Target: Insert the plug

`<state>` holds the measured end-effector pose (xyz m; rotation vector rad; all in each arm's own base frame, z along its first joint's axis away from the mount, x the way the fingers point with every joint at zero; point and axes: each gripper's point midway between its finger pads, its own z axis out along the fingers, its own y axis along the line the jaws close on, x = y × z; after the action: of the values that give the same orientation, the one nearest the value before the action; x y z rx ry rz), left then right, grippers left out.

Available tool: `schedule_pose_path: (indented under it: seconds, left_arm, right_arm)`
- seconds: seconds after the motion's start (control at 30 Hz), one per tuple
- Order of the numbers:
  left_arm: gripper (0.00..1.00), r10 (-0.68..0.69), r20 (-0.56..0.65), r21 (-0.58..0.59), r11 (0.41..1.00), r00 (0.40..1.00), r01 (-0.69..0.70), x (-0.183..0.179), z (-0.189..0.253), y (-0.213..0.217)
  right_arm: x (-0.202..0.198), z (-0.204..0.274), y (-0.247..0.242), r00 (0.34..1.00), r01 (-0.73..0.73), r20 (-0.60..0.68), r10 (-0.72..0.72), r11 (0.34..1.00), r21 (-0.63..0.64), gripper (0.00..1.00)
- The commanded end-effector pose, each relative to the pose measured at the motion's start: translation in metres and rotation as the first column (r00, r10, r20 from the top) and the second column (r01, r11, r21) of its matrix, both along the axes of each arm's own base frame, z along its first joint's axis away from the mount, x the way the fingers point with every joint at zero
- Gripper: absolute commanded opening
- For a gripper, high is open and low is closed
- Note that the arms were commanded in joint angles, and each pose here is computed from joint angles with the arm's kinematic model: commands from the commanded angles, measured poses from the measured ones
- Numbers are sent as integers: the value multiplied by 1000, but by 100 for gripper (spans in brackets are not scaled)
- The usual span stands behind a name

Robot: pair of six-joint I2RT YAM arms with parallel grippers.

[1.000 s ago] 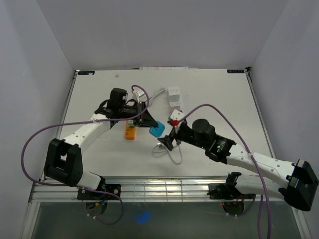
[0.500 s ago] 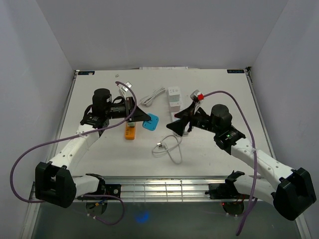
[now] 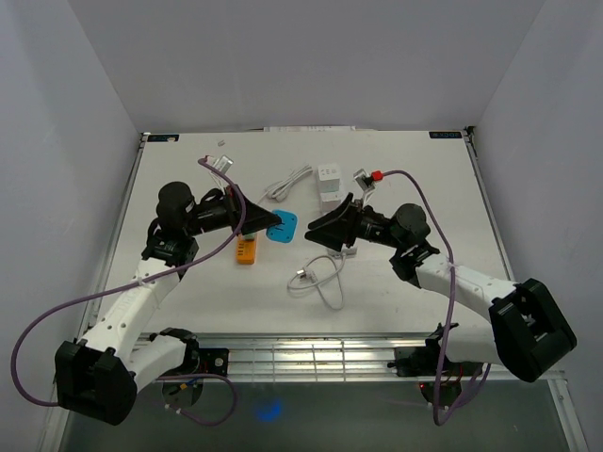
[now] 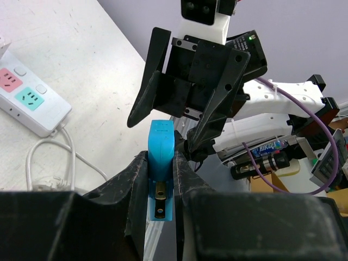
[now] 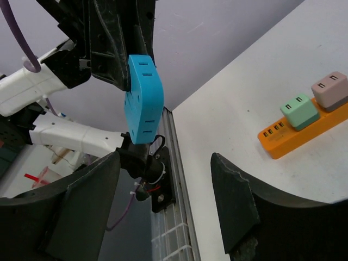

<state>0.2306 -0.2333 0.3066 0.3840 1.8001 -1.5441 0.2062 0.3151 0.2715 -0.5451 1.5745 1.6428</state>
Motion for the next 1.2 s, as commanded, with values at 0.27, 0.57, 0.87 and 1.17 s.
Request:
schedule_pose_path:
  seconds: [0.27, 0.57, 0.87, 1.17]
  left_arm:
    - [0, -4, 29, -61, 998, 1000, 6, -8, 14, -3]
    - [0, -25, 3, -80, 996, 1000, 25, -9, 8, -8]
    - [0, -33, 0, -82, 996, 999, 33, -11, 4, -11]
    - [15, -47, 24, -75, 996, 999, 49, -13, 4, -12]
  right_arm:
    - [-1, 43, 22, 995, -73, 72, 64, 989, 131, 72]
    - [-3, 45, 40, 991, -126, 60, 117, 979, 162, 65]
    - [-8, 49, 47, 987, -161, 56, 153, 966, 201, 50]
    - [-14, 45, 46, 983, -183, 32, 181, 960, 212, 8]
